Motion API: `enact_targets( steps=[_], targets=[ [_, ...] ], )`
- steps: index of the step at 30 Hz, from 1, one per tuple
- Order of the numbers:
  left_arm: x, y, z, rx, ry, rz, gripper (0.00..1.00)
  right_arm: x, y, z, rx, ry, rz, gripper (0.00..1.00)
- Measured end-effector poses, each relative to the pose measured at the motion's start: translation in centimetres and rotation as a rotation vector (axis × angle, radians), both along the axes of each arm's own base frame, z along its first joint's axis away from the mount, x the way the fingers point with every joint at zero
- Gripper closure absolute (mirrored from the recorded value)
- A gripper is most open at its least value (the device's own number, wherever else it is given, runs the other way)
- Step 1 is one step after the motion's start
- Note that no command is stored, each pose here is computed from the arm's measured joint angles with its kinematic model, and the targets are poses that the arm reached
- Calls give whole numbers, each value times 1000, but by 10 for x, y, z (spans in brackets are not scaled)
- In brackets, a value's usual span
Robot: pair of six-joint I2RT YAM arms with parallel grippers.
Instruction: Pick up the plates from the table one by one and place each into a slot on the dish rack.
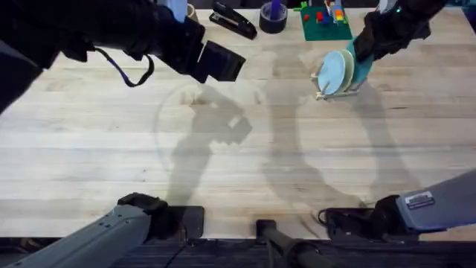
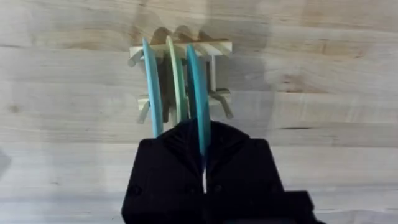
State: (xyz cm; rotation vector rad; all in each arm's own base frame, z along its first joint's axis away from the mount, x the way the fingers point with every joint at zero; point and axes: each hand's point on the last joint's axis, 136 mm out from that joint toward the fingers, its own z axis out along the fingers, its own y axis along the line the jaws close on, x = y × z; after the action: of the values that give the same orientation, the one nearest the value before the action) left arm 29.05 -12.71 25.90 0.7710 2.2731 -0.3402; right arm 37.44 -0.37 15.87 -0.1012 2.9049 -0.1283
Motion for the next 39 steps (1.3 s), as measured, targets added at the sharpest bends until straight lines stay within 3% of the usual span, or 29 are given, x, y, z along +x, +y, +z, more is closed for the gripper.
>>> enact_targets(
  steps=[23,39],
  targets=[
    [0,0,0,0,0,0,6,3,0,-10,3,19,-1,971],
    [0,0,0,0,0,0,7,4,0,-9,3,17,2,865]
  ],
)
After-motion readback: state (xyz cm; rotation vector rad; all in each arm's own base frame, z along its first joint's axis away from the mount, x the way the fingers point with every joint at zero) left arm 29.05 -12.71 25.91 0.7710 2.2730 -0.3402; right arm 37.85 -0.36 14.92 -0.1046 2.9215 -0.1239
